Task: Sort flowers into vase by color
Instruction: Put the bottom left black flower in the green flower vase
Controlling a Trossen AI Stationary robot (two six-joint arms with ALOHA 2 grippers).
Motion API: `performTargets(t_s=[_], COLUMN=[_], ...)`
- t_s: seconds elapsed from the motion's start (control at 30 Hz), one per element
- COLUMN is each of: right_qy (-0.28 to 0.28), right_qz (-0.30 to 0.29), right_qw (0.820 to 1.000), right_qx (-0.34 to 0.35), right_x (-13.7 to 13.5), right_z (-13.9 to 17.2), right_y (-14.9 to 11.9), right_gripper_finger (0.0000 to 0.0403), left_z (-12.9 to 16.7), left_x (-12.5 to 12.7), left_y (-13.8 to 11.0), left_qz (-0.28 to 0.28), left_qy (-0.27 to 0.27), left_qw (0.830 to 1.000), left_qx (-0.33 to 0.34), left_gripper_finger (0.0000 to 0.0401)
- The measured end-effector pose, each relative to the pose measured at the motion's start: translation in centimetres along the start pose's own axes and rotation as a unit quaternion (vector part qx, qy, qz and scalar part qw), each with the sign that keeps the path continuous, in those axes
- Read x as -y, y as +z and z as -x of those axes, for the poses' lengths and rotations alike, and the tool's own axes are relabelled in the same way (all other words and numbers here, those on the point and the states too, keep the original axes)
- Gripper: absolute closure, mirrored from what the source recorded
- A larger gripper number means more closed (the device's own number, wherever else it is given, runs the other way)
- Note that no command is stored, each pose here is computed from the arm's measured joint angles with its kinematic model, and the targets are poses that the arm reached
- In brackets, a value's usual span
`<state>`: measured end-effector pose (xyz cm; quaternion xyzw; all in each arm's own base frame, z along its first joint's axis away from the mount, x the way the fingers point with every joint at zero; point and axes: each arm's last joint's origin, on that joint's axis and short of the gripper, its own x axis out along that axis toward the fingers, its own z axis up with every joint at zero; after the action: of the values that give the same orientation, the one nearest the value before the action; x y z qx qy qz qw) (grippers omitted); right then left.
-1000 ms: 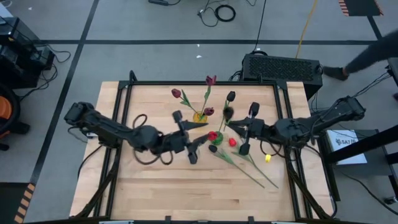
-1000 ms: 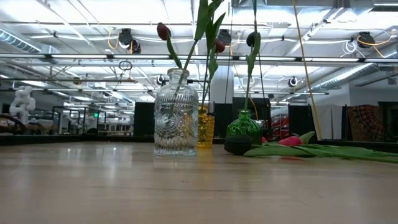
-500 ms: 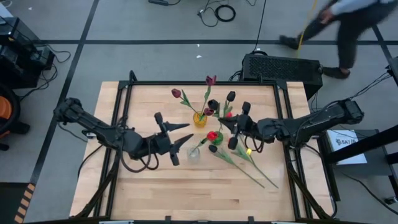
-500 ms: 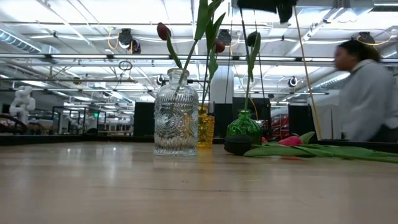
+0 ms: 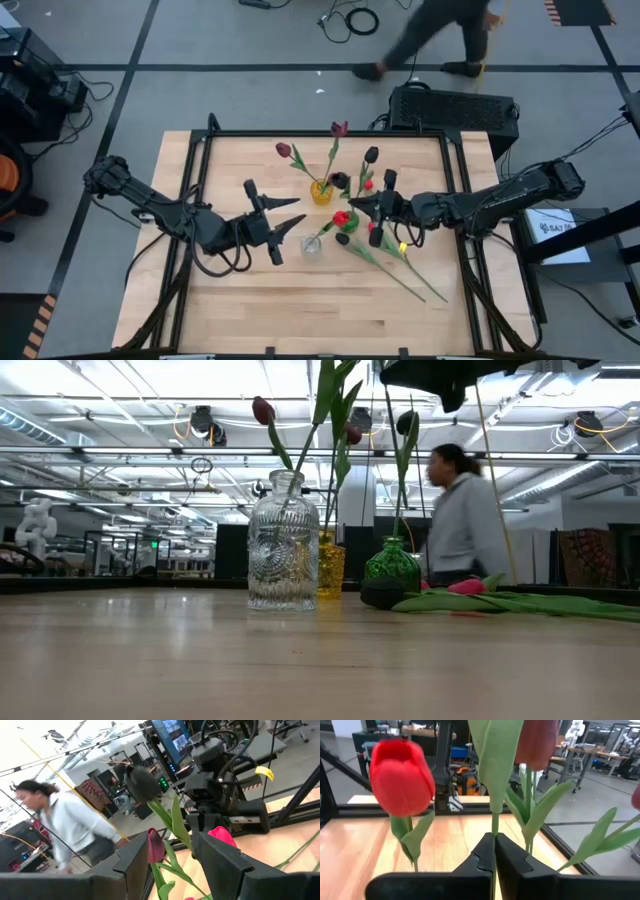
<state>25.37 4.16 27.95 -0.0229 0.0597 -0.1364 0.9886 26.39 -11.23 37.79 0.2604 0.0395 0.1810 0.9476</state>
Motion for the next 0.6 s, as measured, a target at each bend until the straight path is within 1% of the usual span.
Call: performTargets(t_s=[0.13,0.2,0.3,0.43,0.6], right_qy=[0.001,0.0,0.0,-0.008,-0.015], right_qz=[0.006,0.004,0.016,0.016,0.014], right_qw=[1.0,1.0,1.0,1.0,1.0], right_qx=[-0.012,-0.004,-0.003,0.002,-0.011], right_x=[-0.3,-0.5,-0.8,-0.6,-0.2], right_z=[-0.5,-1.0,-1.6,-1.9,-2.1], right_y=[-0.6,-0.8,-1.2,-1.2,-1.5], right_gripper_finger=[0.0402,0.0402,0.0402,0.0402,0.0402], left_z=[0.0,0.0,0.0,0.0,0.0], left_x=[0.0,0.0,0.0,0.0,0.1], left_y=[0.0,0.0,0.0,-0.1,-0.2], left_qz=[0.0,-0.001,-0.002,-0.004,-0.009], left_qy=[0.0,0.0,-0.001,-0.002,-0.004], left_qw=[1.0,1.0,1.0,1.0,1.0], left_qx=[0.0,-0.001,-0.002,-0.003,-0.007], left_gripper_finger=[0.0225,0.0225,0.0225,0.0225,0.0225])
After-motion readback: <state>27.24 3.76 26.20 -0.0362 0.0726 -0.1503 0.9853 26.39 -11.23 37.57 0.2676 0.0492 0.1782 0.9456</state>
